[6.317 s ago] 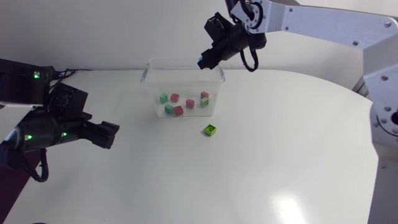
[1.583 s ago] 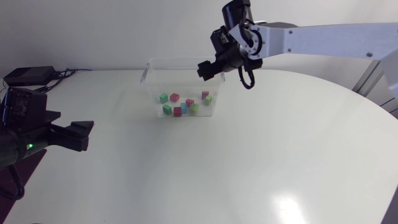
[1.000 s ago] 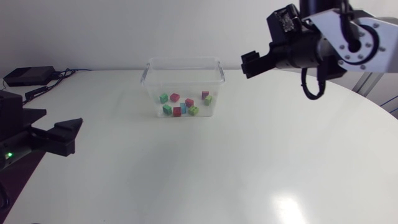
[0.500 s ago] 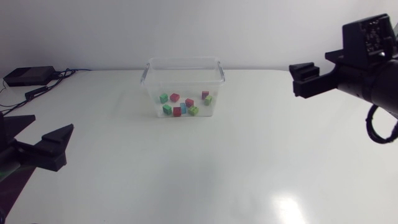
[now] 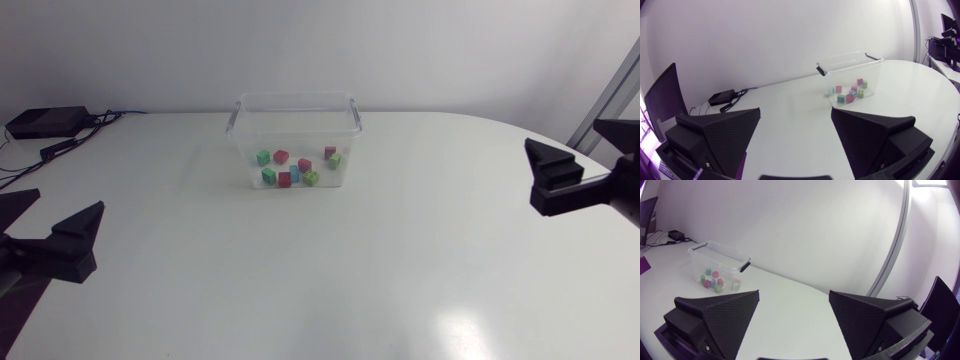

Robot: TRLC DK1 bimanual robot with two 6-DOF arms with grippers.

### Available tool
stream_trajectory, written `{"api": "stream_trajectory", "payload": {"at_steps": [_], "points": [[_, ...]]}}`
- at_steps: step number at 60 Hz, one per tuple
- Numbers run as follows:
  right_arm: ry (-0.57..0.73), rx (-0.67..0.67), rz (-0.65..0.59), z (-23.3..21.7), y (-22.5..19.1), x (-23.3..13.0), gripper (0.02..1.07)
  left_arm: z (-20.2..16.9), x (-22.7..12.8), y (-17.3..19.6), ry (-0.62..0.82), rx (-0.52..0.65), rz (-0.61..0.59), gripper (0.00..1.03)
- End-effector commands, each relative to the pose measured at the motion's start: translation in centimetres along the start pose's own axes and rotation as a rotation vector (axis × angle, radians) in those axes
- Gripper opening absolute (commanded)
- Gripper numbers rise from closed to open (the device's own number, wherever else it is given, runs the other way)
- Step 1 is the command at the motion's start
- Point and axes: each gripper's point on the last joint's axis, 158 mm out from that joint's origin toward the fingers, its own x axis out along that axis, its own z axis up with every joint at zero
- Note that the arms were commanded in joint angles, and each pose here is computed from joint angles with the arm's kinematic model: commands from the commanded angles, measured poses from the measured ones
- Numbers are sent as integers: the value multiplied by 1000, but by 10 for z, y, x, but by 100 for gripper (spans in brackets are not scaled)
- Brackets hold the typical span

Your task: Place the duplo bricks in the container

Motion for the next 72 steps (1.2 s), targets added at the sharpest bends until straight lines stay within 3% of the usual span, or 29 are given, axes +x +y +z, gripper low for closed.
{"api": "stream_trajectory", "payload": {"at_steps": [1, 10, 21, 26, 72], "points": [[16, -11, -32, -15, -7, -6, 102, -10, 3, 0, 8, 20, 11, 99], [-43, -56, -48, -21, -9, -21, 102, -14, 1, 0, -3, 73, 13, 99], [-56, 19, -41, -41, -5, -19, 96, -21, 7, -3, -44, 7, 13, 99], [-63, 58, -38, -52, -2, -18, 102, -25, 10, -5, -65, -26, 11, 99], [-111, 325, -6, -129, 18, -7, 102, -55, 28, -14, -219, -245, -13, 99]]}}
